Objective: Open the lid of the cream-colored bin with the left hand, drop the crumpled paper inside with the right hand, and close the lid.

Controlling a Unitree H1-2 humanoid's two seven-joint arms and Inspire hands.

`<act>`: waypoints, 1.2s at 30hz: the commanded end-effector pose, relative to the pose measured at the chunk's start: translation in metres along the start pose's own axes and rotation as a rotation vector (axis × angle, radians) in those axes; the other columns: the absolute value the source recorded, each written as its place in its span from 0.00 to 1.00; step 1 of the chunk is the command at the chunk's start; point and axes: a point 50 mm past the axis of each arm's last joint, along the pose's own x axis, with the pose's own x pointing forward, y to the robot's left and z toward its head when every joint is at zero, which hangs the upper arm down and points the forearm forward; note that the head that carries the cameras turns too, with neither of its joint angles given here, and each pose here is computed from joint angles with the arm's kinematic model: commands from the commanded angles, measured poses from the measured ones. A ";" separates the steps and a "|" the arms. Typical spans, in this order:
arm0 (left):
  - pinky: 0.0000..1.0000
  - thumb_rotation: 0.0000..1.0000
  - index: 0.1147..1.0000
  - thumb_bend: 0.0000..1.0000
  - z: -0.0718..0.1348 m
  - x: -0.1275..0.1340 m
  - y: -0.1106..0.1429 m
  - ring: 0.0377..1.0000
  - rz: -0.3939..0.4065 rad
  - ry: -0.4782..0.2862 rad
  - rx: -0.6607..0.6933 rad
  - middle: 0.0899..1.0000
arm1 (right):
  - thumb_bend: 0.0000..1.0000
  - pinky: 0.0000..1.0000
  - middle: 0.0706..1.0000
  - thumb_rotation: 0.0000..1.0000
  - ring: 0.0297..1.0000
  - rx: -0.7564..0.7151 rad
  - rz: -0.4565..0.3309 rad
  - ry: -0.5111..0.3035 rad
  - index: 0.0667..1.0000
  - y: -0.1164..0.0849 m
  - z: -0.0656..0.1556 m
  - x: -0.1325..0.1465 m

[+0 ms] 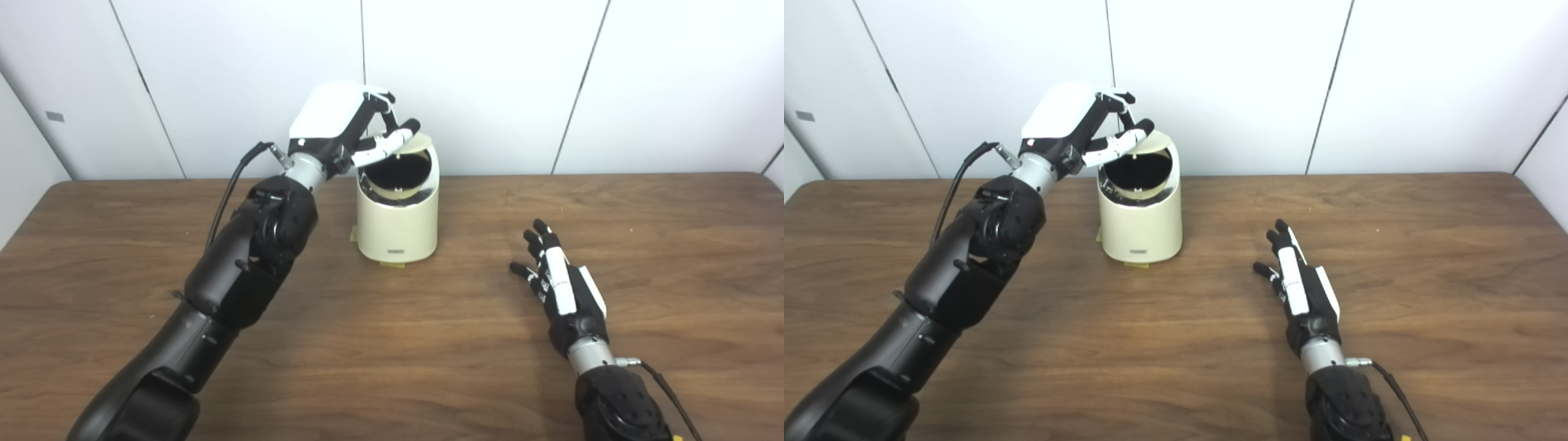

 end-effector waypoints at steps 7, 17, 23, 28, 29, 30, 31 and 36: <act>0.84 0.91 0.49 0.47 -0.005 -0.005 0.001 0.88 0.000 -0.060 0.179 0.81 | 0.58 1.00 0.92 0.96 1.00 -0.015 -0.001 -0.019 0.97 0.004 0.011 -0.002; 0.82 0.79 0.50 0.49 -0.021 -0.023 -0.025 0.88 -0.039 -0.063 0.150 0.82 | 0.58 1.00 0.94 0.96 1.00 -0.073 -0.007 0.001 0.97 0.000 0.021 -0.011; 0.84 0.77 0.54 0.47 -0.023 -0.029 -0.036 0.91 -0.079 -0.062 0.176 0.84 | 0.57 1.00 0.95 0.97 1.00 -0.058 -0.016 0.001 0.97 -0.003 0.023 -0.013; 0.86 0.85 0.56 0.49 -0.023 -0.033 -0.048 0.92 -0.121 -0.089 0.270 0.86 | 0.59 1.00 0.95 0.97 1.00 -0.040 -0.038 -0.003 0.97 -0.005 0.027 -0.014; 0.86 0.88 0.56 0.50 -0.023 -0.034 -0.051 0.93 -0.128 -0.100 0.299 0.86 | 0.60 1.00 0.95 0.97 1.00 -0.042 -0.040 -0.004 0.98 -0.006 0.027 -0.015; 0.86 0.91 0.56 0.50 -0.023 -0.036 -0.054 0.93 -0.133 -0.109 0.322 0.86 | 0.60 1.00 0.96 0.98 1.00 -0.042 -0.041 -0.008 0.98 -0.006 0.028 -0.015; 0.86 0.91 0.56 0.50 -0.022 -0.038 -0.056 0.93 -0.142 -0.116 0.336 0.86 | 0.60 1.00 0.96 0.98 1.00 -0.034 -0.041 -0.010 0.98 -0.007 0.028 -0.015; 0.87 0.93 0.55 0.53 -0.021 -0.048 -0.066 0.94 -0.161 -0.138 0.359 0.87 | 0.61 1.00 0.97 0.98 1.00 -0.023 -0.039 -0.017 0.99 -0.011 0.030 -0.013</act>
